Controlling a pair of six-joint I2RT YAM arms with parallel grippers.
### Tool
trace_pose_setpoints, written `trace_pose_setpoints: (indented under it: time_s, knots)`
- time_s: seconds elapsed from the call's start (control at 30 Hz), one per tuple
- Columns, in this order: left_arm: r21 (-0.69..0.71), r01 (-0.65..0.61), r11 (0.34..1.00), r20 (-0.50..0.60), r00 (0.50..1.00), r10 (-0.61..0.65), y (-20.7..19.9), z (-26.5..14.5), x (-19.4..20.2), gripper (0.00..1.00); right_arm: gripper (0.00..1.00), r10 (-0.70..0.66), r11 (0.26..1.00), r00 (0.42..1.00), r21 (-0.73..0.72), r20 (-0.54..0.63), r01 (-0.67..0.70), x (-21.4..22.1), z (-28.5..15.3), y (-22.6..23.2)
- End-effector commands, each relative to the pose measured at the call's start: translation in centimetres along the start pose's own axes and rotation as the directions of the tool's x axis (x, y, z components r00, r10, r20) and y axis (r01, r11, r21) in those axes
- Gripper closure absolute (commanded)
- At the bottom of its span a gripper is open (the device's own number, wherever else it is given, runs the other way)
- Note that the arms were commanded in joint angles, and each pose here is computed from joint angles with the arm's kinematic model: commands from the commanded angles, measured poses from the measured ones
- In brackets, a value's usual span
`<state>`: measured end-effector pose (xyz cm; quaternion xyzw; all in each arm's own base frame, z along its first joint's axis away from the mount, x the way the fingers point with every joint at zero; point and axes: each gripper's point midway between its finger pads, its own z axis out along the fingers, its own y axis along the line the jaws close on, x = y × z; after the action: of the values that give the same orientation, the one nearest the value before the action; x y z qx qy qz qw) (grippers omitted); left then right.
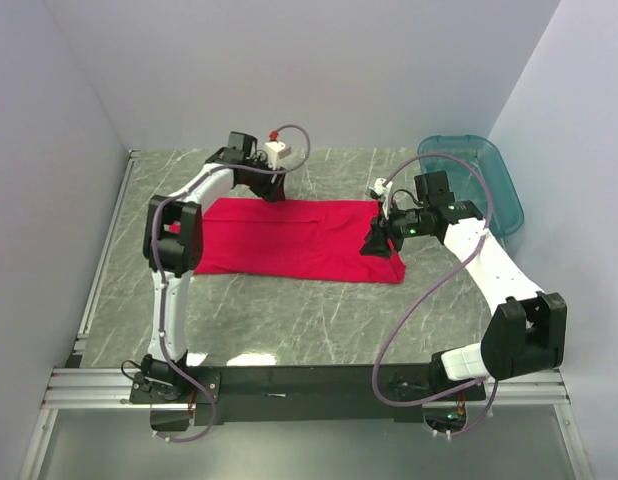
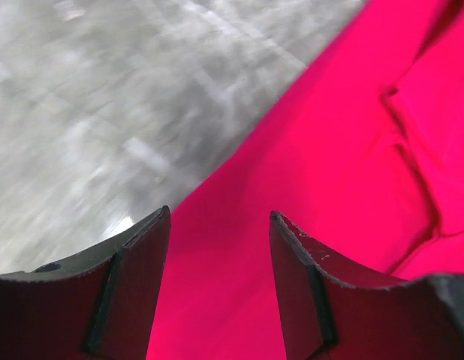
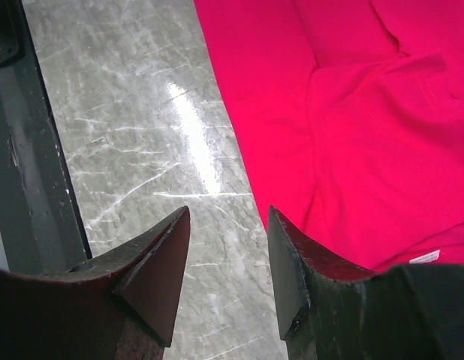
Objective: Fold and stack the t-shirts
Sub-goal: Fold the tshirt
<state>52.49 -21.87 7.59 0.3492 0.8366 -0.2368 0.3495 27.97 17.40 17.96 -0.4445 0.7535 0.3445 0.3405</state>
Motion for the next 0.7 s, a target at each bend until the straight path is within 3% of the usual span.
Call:
trace_pose_setpoints:
  time_s: [0.0,0.37,0.67]
  knots:
    - [0.130,-0.096,0.987,0.047,0.995,0.090,-4.1,1.9,-2.7,0.39,0.47,-0.008,1.000,1.000,-0.005,0.024,0.008,-0.4,-0.5,0.2]
    - [0.123,-0.090,0.988,0.063,0.995,0.083,-3.9,5.3,-3.6,0.38,0.47,0.022,1.000,0.999,-0.014,0.034,-0.021,-0.2,-0.9,-0.1]
    - [0.143,-0.065,0.988,0.026,0.998,0.062,-4.0,6.4,-1.6,0.39,0.47,0.024,1.000,0.999,-0.019,0.033,-0.024,-0.1,-0.9,-0.2]
